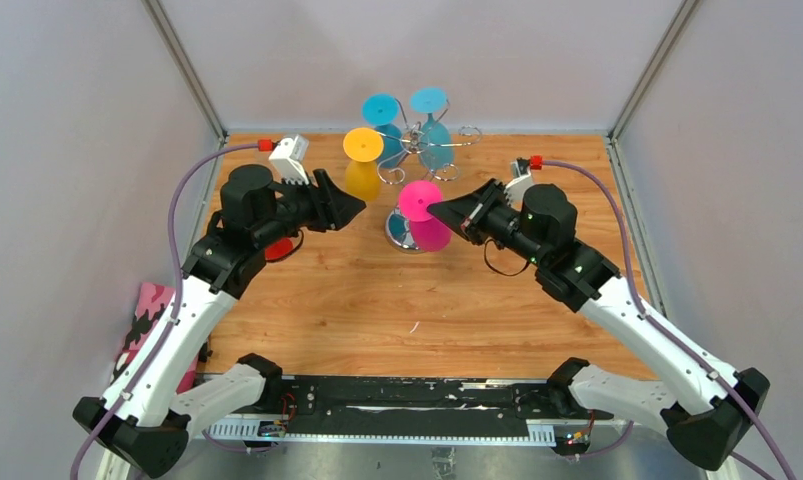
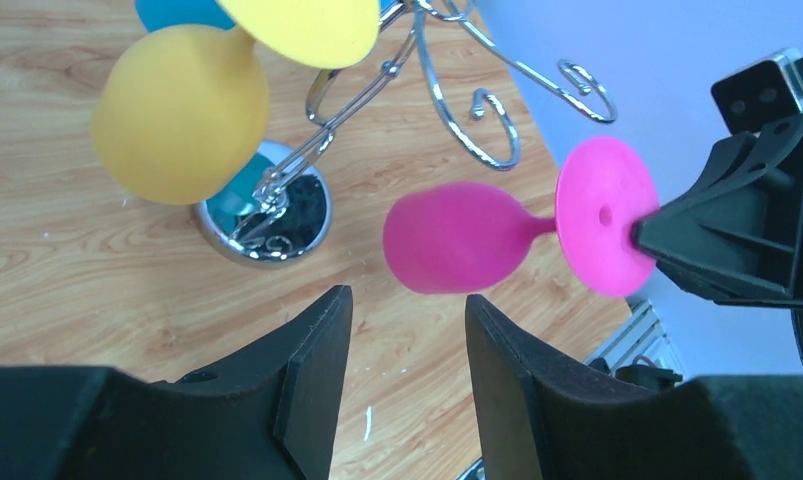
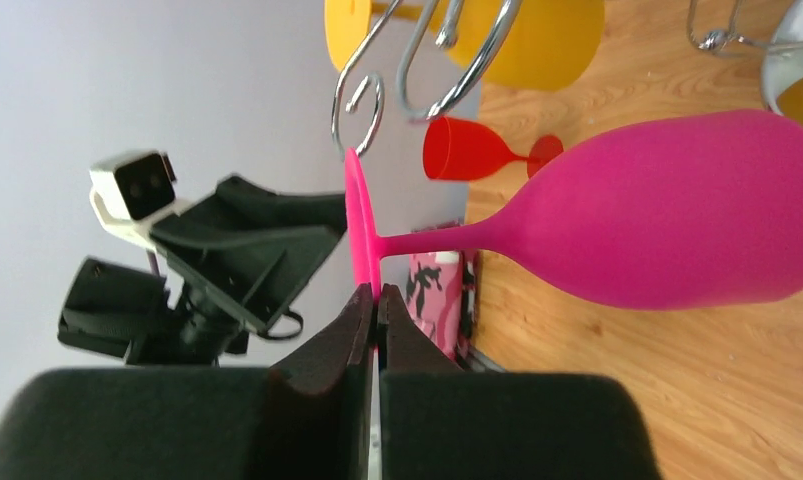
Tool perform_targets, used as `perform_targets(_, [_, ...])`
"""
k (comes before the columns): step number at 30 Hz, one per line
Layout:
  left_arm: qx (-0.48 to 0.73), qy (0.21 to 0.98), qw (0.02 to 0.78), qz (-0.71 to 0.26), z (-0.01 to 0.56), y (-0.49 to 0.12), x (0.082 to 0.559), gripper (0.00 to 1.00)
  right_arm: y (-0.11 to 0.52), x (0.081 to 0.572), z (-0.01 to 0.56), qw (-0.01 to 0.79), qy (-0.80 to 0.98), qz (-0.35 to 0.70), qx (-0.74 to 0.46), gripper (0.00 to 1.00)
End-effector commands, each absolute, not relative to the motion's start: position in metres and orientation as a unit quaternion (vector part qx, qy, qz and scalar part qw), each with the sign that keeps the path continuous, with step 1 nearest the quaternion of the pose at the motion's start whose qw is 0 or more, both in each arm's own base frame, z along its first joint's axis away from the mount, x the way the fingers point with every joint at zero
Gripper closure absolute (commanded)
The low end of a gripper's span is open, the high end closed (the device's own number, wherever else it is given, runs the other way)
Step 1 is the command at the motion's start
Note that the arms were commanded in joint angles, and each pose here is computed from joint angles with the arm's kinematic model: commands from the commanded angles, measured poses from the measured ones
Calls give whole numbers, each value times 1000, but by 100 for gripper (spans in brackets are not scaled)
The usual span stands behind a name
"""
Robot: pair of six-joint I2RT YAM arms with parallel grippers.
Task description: Take the wine glass off the wine glass rack
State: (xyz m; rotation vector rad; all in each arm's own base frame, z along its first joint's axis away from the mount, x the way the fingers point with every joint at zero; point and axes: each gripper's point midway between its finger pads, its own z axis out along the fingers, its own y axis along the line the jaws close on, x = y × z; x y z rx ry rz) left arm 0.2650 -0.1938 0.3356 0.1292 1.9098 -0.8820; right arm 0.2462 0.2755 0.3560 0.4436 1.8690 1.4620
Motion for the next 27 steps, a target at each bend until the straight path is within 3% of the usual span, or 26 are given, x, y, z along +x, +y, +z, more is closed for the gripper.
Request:
perform_targets(1, [73,758,505,-407,356,-207,260,48,268,211,391,371,729,571,68,100])
perform_targets(12, [136,685,544,-465,436,-252,240,44,189,162,534,580,636,507,-45,100])
perform_targets(20, [246,522,505,-642,501,-331,244,42,183,139,604,644,544,526,-108,100])
perform_targets(27, [297,349,473,-753,523,-329,222,41,197,129,617,639,511,555,-152,100])
